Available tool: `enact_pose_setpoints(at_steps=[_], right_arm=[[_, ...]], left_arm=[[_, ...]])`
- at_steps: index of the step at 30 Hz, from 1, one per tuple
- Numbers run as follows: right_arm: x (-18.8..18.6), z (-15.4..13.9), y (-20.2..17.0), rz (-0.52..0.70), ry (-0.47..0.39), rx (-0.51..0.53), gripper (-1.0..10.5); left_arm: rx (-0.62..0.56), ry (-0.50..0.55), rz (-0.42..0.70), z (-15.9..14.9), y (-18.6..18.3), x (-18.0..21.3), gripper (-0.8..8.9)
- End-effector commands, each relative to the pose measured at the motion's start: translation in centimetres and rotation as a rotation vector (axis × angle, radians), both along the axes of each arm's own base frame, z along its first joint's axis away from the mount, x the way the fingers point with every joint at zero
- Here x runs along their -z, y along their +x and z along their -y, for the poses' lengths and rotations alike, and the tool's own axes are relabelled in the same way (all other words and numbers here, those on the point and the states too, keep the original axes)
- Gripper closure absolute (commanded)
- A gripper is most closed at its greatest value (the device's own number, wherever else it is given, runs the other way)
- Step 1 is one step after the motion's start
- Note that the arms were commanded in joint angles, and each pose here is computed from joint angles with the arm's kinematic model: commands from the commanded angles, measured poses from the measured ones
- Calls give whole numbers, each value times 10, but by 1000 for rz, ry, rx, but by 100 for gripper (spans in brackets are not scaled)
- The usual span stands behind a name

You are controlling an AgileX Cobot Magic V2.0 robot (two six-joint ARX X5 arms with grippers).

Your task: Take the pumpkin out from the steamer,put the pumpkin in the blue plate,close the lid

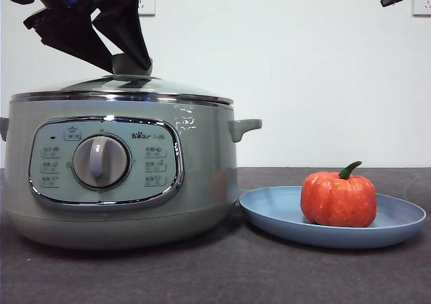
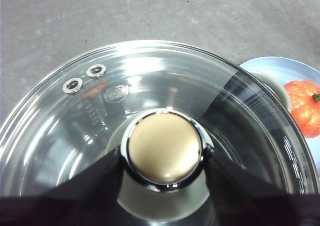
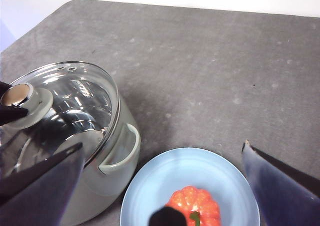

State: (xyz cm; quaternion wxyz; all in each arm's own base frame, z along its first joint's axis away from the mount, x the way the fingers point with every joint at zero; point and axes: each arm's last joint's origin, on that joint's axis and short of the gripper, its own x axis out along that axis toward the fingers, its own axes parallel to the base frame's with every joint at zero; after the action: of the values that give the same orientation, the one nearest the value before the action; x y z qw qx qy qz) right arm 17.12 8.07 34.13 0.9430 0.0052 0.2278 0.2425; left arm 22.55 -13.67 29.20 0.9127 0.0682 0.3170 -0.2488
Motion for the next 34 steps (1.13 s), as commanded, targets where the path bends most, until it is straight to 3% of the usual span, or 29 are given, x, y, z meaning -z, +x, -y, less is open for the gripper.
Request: enact_pose_setpoints(at_steps=[1,14,18,20,23,24,28,34], right_arm=[[0,0,0,-2,8,3,384],[0,0,0,7,-8,-6,392],[0,0,0,9,-13,-9,584],[1,0,-1,-1,-17,-9,703],[6,1,-1,-20,-26,-9,916],[8,2,-4,-12,-22,-9,968],[25,7,-17,73,42,-5,959],[61,21,-47,200,136,22,959]], left_arm=[[6,37,-39,-1,0,10,369],[-37,-30,115,-9,-12,-39,369],[-43,-56,161,-21,-31,-56,385],[-60,-43,168,-27,-39,-60,499],[-80,-7,186,-36,-52,-65,850],[-80,-3,200,-39,-57,-67,821],[-100,-42,261,-49,-73,-58,821],[-161,-114,301,-66,-100,-4,821]])
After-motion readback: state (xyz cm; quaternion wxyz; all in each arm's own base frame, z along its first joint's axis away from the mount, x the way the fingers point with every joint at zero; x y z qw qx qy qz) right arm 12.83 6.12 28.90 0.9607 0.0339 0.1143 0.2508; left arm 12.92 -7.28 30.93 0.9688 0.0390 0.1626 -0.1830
